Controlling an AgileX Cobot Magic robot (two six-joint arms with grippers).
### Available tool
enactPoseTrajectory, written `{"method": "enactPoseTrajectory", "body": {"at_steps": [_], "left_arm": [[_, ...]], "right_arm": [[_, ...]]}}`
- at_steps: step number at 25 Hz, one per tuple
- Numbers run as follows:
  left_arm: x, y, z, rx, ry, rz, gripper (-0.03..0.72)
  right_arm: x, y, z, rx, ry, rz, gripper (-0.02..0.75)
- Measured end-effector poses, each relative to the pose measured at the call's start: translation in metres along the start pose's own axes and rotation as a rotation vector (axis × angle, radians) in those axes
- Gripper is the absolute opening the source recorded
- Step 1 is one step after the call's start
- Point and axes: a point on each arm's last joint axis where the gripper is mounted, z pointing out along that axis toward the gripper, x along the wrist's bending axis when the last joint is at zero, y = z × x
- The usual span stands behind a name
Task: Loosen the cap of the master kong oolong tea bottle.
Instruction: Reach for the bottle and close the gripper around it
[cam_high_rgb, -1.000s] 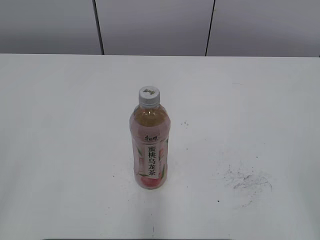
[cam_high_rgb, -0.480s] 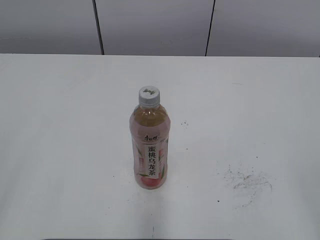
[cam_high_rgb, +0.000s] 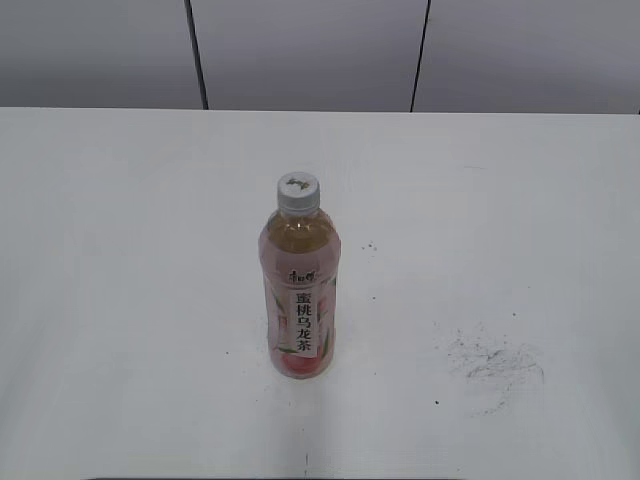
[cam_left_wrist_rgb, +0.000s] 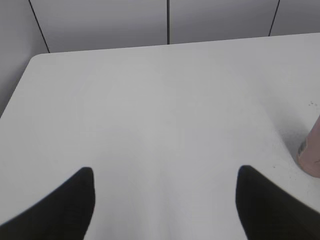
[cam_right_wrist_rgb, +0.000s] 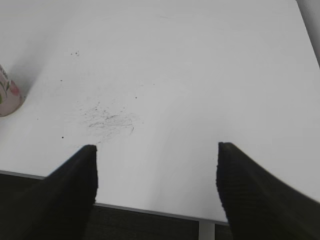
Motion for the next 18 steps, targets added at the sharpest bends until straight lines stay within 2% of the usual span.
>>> {"method": "enactPoseTrajectory", "body": {"at_steps": [2,8,12,18], "left_arm": [[0.000,0.006,-0.003,-0.052,0.001,-0.001,0.519],[-0.003,0.031,-0.006,-0.322,-0.039,-0.040,0.519],[-0.005,0.044,0.014,-0.386,-0.078,-0.101,0.516],[-0.004,0.059,0.070,-0.349,-0.075,-0.174,0.472]], "right_arm": [[0.000,0.000,0.000,0.000,0.000,0.000,0.556],[0.000,0.000,0.000,0.000,0.000,0.000,0.556],[0.000,0.000,0.000,0.000,0.000,0.000,0.556],[0.000,0.000,0.000,0.000,0.000,0.000,0.556]]}}
